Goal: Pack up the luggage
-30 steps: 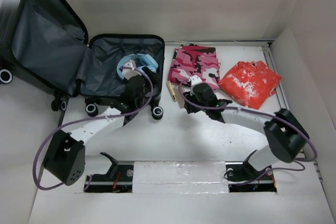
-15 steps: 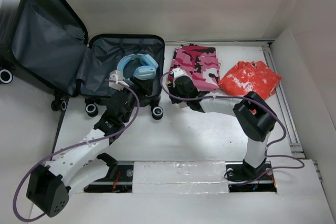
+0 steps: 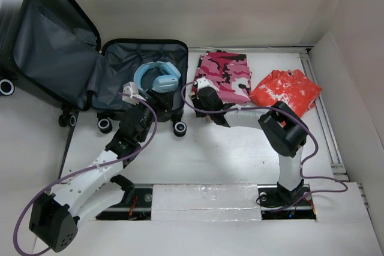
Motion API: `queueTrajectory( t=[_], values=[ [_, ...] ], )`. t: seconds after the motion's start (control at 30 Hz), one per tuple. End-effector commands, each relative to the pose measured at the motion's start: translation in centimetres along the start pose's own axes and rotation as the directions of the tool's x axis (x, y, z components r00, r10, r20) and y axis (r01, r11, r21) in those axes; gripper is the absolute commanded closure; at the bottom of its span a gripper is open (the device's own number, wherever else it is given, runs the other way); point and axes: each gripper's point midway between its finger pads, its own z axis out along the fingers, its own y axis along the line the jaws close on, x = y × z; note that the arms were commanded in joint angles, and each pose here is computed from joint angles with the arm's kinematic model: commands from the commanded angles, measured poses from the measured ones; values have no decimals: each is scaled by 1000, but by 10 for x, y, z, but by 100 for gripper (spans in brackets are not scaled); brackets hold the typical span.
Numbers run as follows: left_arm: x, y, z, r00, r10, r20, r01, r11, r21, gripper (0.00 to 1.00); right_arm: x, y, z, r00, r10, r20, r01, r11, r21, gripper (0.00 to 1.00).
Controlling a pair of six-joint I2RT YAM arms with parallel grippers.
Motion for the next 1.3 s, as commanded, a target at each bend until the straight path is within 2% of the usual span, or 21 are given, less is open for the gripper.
queueTrajectory(
  t=[0.0,0.1,0.17,0.23,0.3,0.33,0.47,0.57,0.7,0.87,0.9,1.07,1.27],
  values=[
    [-6,-9,1,1000,2,28,-3,999,43,35,-11,3,5,999,26,35,-26,1000,4,63],
    [-6,-9,1,1000,2,28,-3,999,43,35,-3,16,3,1000,23,19,-22,999,-31,66],
    [-7,-8,1,999,2,35,-3,999,35,35,3,21,2,1000,13,9,-13,999,-40,85],
    [-12,-10,2,999,-2,47,0,999,34,35,4,25,1,1000,17,10,-17,999,-38,88],
    [-13,-10,0,999,-2,49,1,999,35,35,3,23,1,1000,17,13,-17,999,-27,86],
    [-15,-12,-2,998,-5,55,3,999,41,35,-2,23,-2,1000,20,23,-19,999,-30,82],
    [-14,-10,-2,999,-2,49,1,999,35,35,1,17,-1,999,27,24,-27,1000,4,57],
    [-15,-10,-3,999,-2,49,1,999,35,35,-2,12,-1,999,26,31,-27,999,38,56],
    [-19,-13,-6,998,-9,61,6,999,47,35,-28,13,-21,997,11,82,-10,1000,-1,67],
    [-17,-12,-5,999,-5,54,3,999,40,36,-52,12,-55,991,16,134,-13,1000,-21,64],
    [-18,-13,-5,998,-8,60,5,999,46,36,-52,12,-55,991,16,134,-13,1000,-21,61],
    [-12,-11,-2,999,-2,41,0,999,41,36,-33,-11,-27,998,10,62,-12,999,30,61],
    [-12,-11,-2,999,-2,41,0,999,41,36,-10,-10,-3,1000,3,-2,-3,1000,15,61]
  ],
)
